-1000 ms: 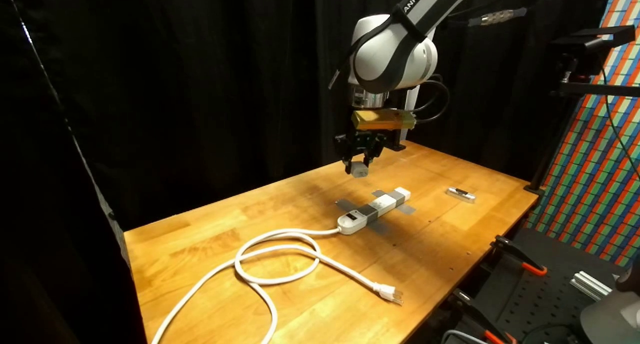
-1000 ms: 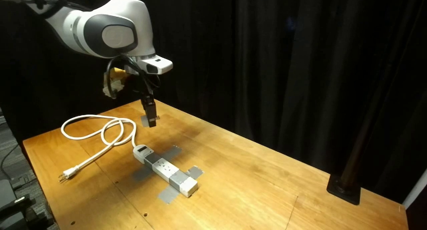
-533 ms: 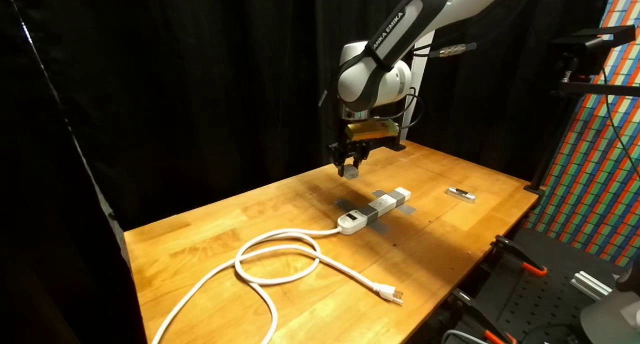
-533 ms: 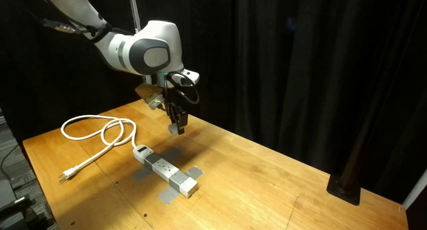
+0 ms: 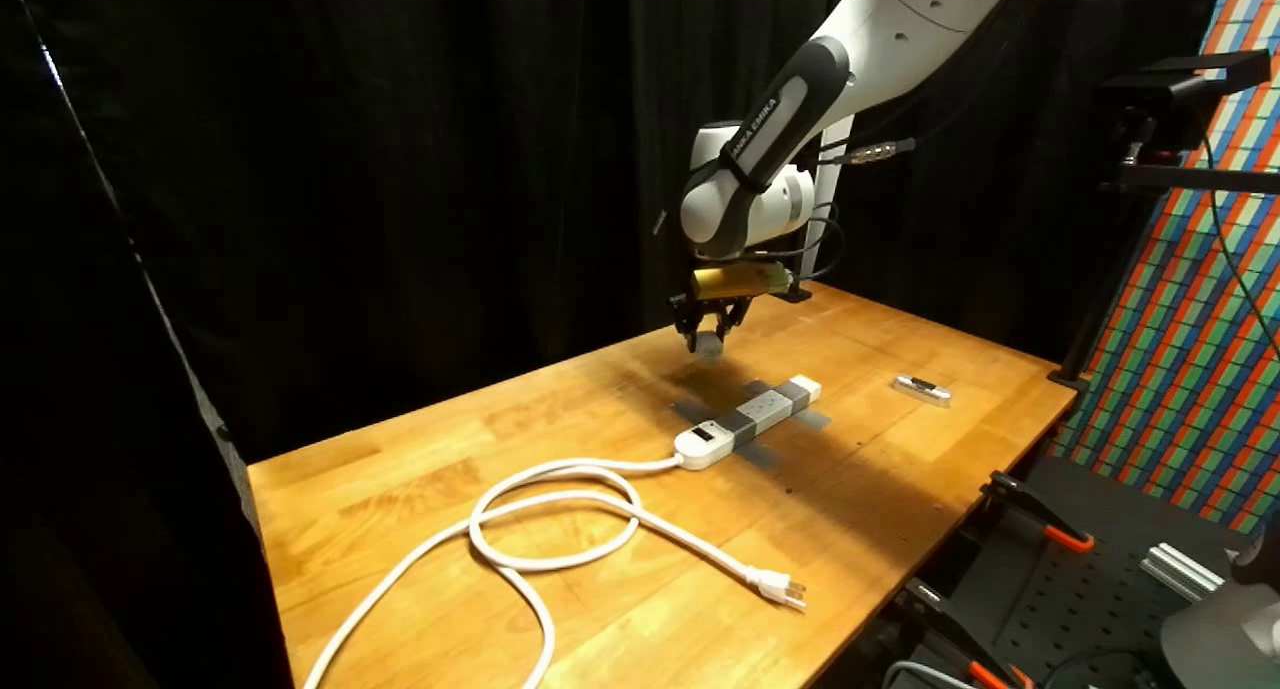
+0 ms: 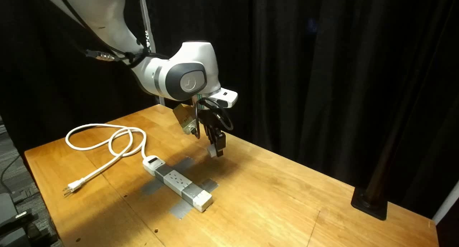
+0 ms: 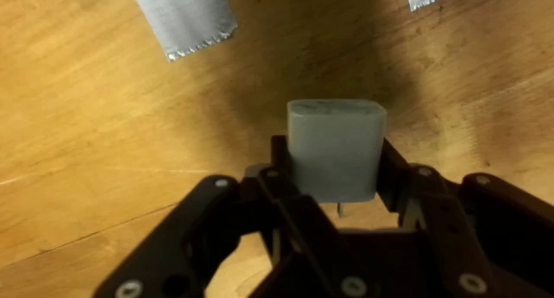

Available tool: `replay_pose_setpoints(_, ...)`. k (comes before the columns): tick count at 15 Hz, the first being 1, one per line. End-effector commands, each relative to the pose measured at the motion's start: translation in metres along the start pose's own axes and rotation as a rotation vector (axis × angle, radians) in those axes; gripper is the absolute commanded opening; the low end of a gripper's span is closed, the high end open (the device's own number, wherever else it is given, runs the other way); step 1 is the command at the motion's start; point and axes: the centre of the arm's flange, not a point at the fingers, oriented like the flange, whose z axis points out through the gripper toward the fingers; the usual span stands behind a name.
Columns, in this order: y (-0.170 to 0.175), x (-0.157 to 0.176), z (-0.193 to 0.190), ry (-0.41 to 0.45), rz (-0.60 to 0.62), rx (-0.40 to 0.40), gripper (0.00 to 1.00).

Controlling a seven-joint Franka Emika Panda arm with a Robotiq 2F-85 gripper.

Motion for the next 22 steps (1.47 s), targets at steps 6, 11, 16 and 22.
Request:
replay_pose_setpoints(6,-0.023,-0.038,0.028,-0.078,-0.191,0.089,1.00)
replay_pose_setpoints(11,-0.026,-0.062,0.002,0.243,-0.233,0.057,1.00)
replay_pose_setpoints(16,0.010,-0.099,-0.019,0.502,-0.111,0.004,1.00)
replay_pose_setpoints(22,0.007,-0.137,-0.031,0.523,0.187,-0.012,1.00)
